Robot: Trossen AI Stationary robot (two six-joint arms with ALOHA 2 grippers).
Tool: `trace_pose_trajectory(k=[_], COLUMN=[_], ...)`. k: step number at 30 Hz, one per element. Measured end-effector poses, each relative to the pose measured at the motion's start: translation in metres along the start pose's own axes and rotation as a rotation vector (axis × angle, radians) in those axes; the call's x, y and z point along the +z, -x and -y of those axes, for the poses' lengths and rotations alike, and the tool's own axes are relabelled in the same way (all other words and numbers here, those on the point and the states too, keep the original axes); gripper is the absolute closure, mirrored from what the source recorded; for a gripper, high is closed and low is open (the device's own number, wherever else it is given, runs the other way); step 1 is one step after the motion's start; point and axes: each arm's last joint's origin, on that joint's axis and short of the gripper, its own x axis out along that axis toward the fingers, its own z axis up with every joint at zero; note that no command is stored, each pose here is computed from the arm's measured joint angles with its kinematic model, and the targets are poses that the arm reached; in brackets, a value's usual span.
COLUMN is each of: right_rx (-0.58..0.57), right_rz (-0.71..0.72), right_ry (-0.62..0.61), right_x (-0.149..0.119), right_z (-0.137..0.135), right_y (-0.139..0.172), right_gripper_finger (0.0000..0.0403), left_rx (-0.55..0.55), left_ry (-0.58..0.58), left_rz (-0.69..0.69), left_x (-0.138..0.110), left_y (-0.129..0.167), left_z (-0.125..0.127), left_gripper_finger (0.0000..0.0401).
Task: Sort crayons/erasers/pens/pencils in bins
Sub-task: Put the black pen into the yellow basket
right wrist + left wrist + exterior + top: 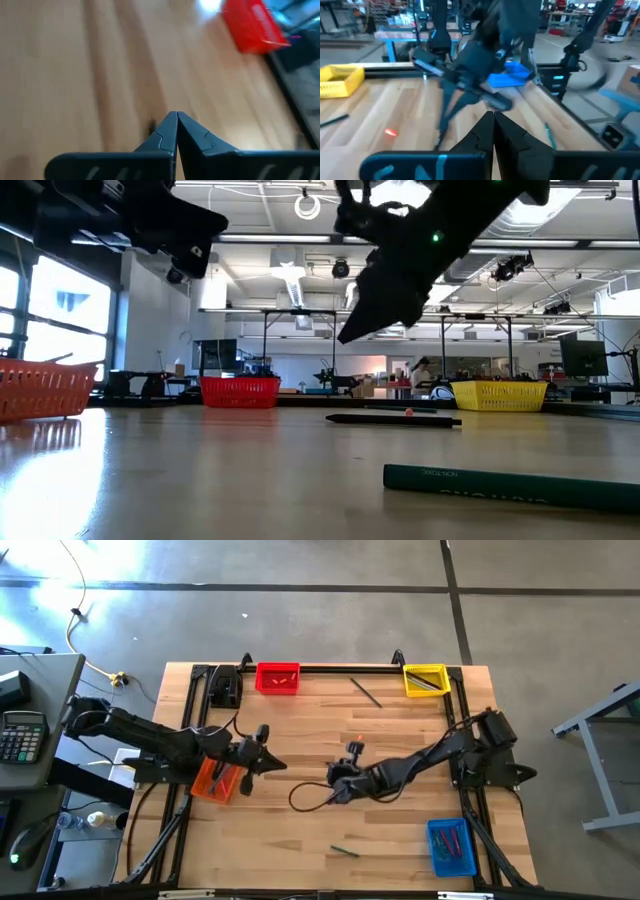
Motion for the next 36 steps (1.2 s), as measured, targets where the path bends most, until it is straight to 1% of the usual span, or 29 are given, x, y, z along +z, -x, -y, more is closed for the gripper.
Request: trace_pose_trajectory(k=[2, 4, 7, 9, 11, 12, 15, 18, 20, 23, 26, 29, 33, 36], right_rx=[0.064, 0.154, 0.312, 0.385, 0.457, 0.478, 0.475, 0.416, 0.377, 0.346, 0.318, 0.311, 0.298, 0.293], right_rz=[0.022, 0.084, 0.209, 0.274, 0.297, 0.286, 0.192, 0.044, -0.056, -0.171, -0.235, -0.305, -0.331, -0.358], right_ry=[0.000, -0.006, -0.070, -0.133, -0.205, -0.237, -0.289, -0.269, -0.238, -0.202, -0.171, -0.152, -0.155, -0.157], right_x=[0.004, -0.001, -0.023, -0.042, -0.055, -0.060, -0.066, -0.058, -0.050, -0.044, -0.039, -0.042, -0.044, -0.047], right_z=[0.005, 0.010, 0.018, 0.025, 0.033, 0.036, 0.044, 0.047, 0.047, 0.042, 0.038, 0.036, 0.037, 0.039], right_y=[0.001, -0.003, -0.017, -0.022, -0.022, -0.020, -0.016, -0.013, -0.013, -0.018, -0.026, -0.036, -0.046, -0.049], right_gripper_finger=[0.0403, 0.0403, 0.0403, 0.0403, 0.0403, 0.0403, 0.0403, 0.0394, 0.0377, 0.0342, 0.0308, 0.0289, 0.0288, 0.0304], left_rx=[0.017, 0.029, 0.049, 0.059, 0.066, 0.070, 0.092, 0.121, 0.135, 0.148, 0.147, 0.145, 0.145, 0.145], left_ry=[-0.011, -0.025, -0.036, -0.034, -0.031, -0.029, -0.047, -0.056, -0.054, -0.044, -0.038, -0.037, -0.037, -0.037], left_rz=[-0.001, 0.009, 0.001, 0.000, -0.016, -0.025, -0.041, -0.037, -0.030, -0.018, -0.028, -0.029, -0.035, -0.036], left_x=[-0.004, -0.005, -0.009, -0.010, -0.013, -0.015, -0.018, -0.018, -0.017, -0.016, -0.017, -0.017, -0.018, -0.018], left_y=[0.000, -0.001, -0.003, -0.005, -0.006, -0.007, -0.008, -0.008, -0.008, -0.008, -0.008, -0.008, -0.008, -0.008], left_z=[-0.004, -0.007, -0.011, -0.013, -0.015, -0.016, -0.020, -0.024, -0.027, -0.029, -0.029, -0.029, -0.029, -0.029], left_gripper_finger=[0.0401, 0.0401, 0.0401, 0.0401, 0.0401, 0.0401, 0.0401, 0.0401, 0.0401, 0.0401, 0.0401, 0.0401, 0.0401, 0.0401])
